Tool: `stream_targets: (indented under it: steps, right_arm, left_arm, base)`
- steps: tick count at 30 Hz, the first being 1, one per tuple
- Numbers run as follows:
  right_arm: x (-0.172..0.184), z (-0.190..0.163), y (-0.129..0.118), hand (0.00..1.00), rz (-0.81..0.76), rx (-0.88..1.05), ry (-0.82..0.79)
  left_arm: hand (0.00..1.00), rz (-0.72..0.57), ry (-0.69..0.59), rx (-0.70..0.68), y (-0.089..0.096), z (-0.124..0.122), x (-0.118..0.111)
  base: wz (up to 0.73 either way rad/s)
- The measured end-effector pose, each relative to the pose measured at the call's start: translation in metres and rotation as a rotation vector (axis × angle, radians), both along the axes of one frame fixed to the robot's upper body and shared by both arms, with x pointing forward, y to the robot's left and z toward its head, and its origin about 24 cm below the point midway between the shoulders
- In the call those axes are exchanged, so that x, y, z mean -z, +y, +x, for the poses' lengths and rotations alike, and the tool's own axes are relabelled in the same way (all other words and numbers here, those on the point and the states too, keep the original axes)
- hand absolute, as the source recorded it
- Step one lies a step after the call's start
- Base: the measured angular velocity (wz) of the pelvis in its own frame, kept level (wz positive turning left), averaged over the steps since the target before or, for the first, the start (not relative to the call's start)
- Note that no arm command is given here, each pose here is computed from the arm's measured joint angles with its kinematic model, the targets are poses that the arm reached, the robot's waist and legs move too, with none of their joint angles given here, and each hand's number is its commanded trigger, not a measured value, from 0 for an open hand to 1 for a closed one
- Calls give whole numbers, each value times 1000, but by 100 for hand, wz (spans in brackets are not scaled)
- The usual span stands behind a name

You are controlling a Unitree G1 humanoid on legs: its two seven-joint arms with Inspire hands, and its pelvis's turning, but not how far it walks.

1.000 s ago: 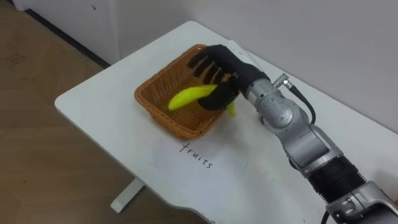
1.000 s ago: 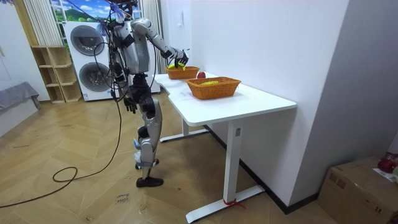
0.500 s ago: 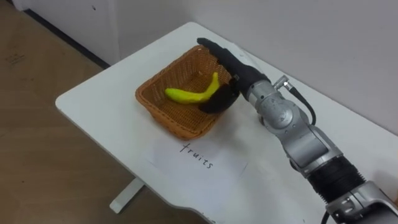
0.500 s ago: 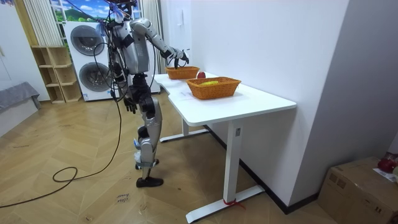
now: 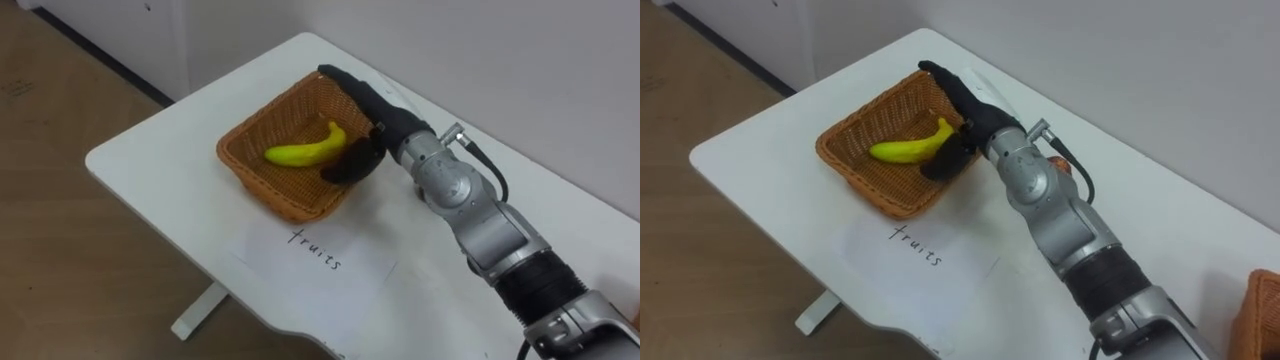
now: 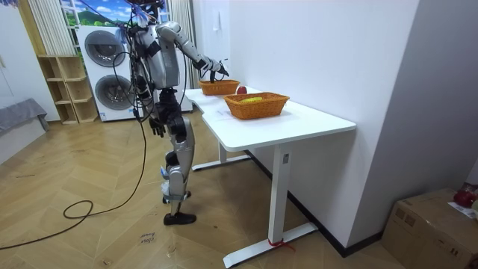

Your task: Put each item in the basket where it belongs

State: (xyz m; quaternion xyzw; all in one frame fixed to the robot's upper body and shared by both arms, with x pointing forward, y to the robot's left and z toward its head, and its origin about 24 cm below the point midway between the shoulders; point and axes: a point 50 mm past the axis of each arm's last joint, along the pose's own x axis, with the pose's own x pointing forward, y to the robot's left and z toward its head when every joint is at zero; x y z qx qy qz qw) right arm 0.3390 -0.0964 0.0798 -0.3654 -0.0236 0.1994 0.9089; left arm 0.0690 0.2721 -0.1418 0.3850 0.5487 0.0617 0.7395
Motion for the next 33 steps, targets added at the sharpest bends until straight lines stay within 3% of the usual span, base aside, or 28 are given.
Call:
stream_targets:
  steps: [22,33]
  right_arm:
    - [3,1,-2,0,25,16,16]
    - [-30,4,-12,0,227,98,-149]
  left_arm:
    - [0,-7,6,3,-1,-1,1]
    - [0,-24,24,9,-10,-6,5]
  base:
    - [-2]
    - [-8]
